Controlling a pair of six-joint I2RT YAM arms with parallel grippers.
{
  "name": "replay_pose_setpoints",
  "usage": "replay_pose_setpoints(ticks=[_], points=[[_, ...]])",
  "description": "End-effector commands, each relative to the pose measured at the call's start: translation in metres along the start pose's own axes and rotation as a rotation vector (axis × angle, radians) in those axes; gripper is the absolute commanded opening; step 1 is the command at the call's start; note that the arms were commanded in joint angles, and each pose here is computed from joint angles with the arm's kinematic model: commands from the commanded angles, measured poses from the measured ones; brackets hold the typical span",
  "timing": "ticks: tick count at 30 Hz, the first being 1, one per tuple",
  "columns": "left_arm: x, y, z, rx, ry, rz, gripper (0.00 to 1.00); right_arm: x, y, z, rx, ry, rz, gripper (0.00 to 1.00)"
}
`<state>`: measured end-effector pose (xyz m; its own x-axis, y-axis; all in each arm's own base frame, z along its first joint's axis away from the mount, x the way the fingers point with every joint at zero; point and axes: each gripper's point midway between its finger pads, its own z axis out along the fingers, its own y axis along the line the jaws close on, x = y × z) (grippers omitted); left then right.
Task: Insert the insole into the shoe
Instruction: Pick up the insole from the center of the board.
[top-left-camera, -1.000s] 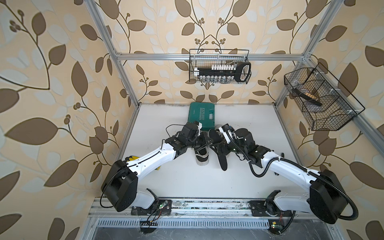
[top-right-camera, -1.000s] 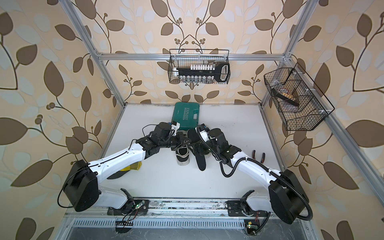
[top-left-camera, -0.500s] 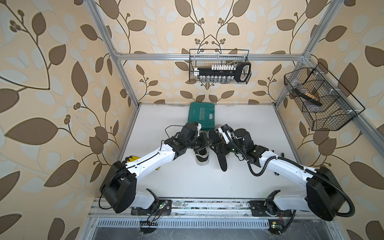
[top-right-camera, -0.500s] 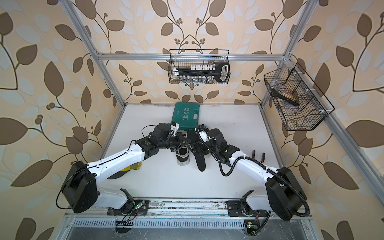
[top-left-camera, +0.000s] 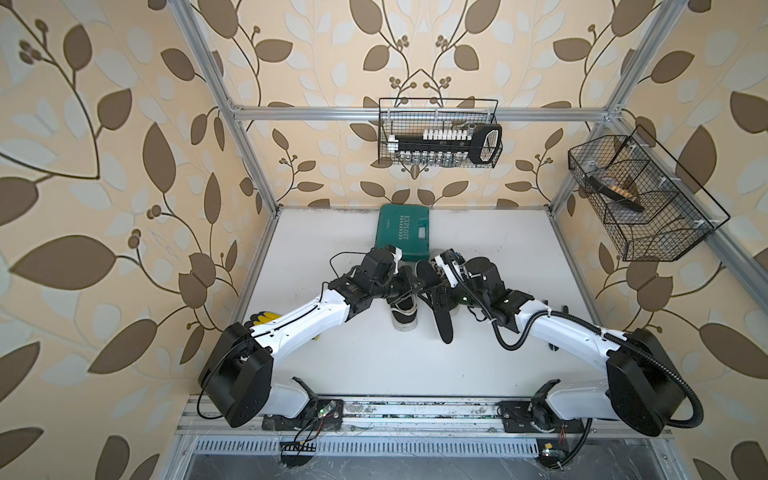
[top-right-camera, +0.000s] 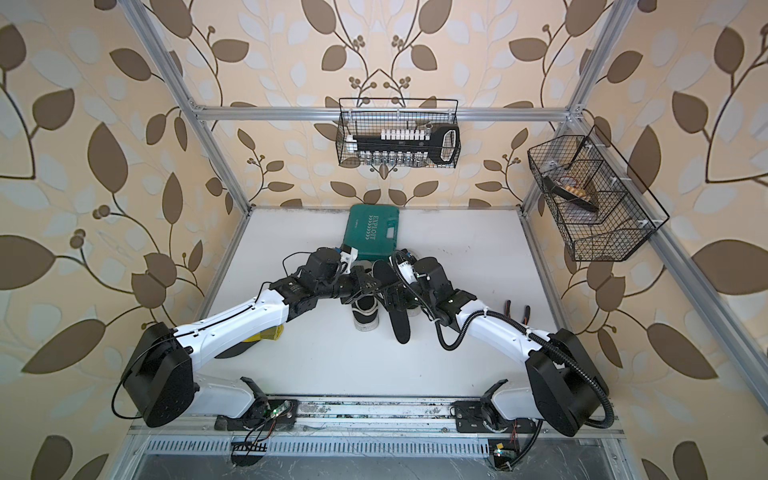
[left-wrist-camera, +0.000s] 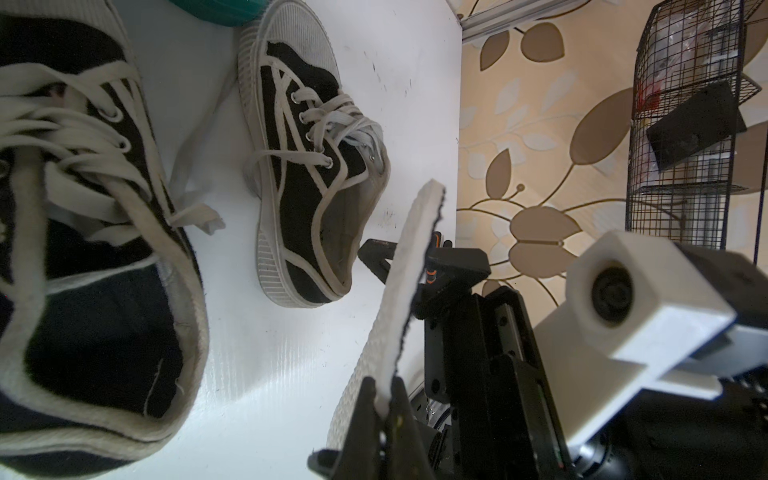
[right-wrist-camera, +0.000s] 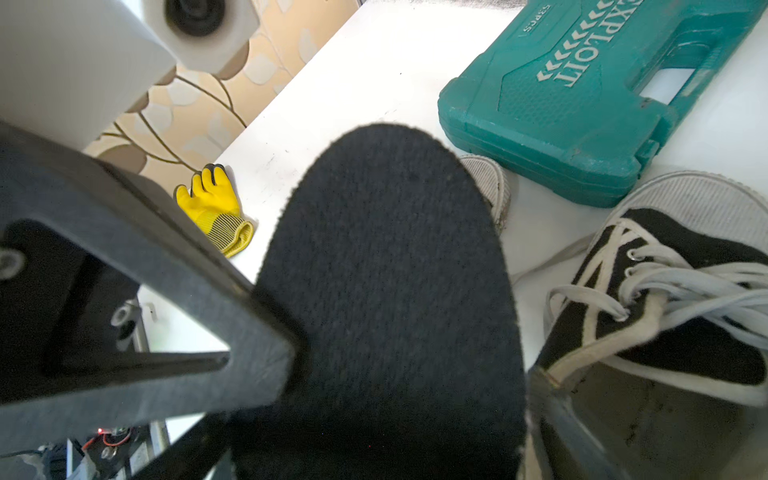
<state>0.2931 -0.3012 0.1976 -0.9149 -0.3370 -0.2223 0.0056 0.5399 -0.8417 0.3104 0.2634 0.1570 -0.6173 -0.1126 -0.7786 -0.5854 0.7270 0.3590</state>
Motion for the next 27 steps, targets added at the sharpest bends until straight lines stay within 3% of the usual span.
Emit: replay_pose_setpoints(ticks=[1,11,19,27], points=[[-0.009,-0.015,-0.011,0.051,-0.037,0.011,0.0,-0.007,0.006,0.001,-0.035,-0.014,-0.008,0.88],[-0.01,-0.013,-0.01,0.052,-0.033,0.001,0.0,-0.008,0.013,-0.004,-0.048,0.047,-0.029,0.55],[-0.013,-0.012,-0.013,0.033,-0.036,0.016,0.45,-0.002,0.008,-0.009,-0.009,0.124,-0.016,0.43],[-0.027,-0.017,-0.022,-0.036,-0.042,0.106,0.56,-0.007,-0.018,-0.046,0.145,0.131,0.028,0.36]])
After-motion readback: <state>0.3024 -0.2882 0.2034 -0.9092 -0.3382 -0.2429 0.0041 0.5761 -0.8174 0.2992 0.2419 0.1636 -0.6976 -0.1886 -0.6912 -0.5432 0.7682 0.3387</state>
